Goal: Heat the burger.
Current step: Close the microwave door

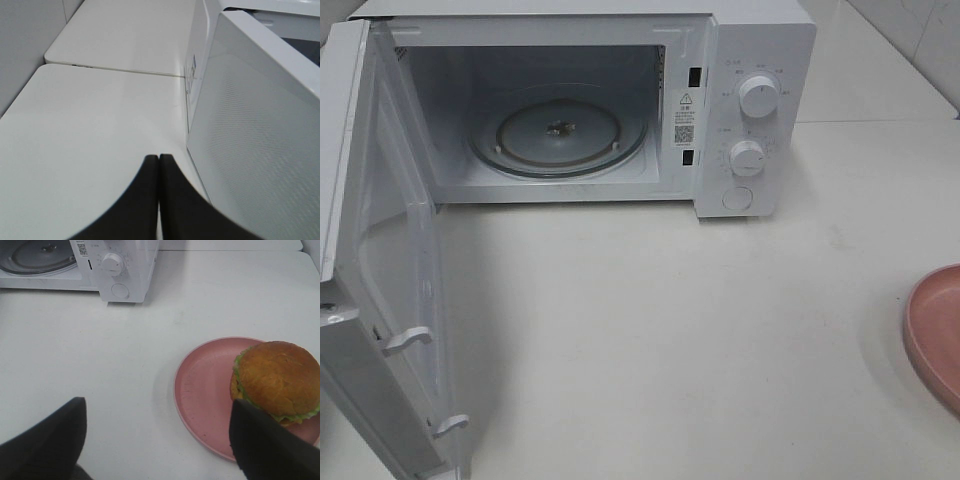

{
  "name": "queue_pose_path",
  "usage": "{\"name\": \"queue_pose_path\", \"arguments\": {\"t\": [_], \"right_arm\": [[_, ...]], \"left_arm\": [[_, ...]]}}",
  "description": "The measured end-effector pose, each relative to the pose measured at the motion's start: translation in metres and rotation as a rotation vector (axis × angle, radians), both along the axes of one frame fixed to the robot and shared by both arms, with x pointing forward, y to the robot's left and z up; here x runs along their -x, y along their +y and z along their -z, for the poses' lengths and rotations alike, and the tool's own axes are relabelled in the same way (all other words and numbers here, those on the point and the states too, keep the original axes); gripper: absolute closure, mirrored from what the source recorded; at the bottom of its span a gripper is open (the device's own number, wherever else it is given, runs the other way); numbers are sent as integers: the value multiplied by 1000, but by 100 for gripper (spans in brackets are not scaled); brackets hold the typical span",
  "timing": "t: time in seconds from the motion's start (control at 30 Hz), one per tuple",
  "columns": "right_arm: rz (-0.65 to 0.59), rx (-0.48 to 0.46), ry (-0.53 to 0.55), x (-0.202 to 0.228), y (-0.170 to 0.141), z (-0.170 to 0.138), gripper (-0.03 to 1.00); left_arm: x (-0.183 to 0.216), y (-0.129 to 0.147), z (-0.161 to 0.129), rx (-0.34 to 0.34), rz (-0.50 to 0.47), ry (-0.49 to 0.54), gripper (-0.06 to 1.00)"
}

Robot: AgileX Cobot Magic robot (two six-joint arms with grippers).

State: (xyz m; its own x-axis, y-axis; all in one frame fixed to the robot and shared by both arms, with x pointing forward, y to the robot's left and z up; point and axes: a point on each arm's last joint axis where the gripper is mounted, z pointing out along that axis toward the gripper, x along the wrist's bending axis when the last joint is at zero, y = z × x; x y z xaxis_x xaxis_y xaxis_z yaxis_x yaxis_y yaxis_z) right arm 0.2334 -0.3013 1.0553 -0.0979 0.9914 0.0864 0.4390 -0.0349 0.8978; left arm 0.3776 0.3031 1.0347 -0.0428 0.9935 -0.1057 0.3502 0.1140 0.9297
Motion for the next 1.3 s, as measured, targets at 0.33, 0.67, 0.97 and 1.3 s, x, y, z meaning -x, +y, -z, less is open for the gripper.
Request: {"name": "queue_pose_path", "arguments": {"t": [0.33,0.67,0.97,1.3], "right_arm": [[0,0,0,0,0,0,20],[0,0,0,0,0,0,20],[0,0,0,0,0,0,20],[0,0,0,0,0,0,20]], "left_arm": [[-41,-15,31,-111,96,-109,94],[-65,-51,61,-98,395,-105,94],[-85,-79,77,-10,619,-50,94],[-108,-121,70,37,659,-90,94]]}}
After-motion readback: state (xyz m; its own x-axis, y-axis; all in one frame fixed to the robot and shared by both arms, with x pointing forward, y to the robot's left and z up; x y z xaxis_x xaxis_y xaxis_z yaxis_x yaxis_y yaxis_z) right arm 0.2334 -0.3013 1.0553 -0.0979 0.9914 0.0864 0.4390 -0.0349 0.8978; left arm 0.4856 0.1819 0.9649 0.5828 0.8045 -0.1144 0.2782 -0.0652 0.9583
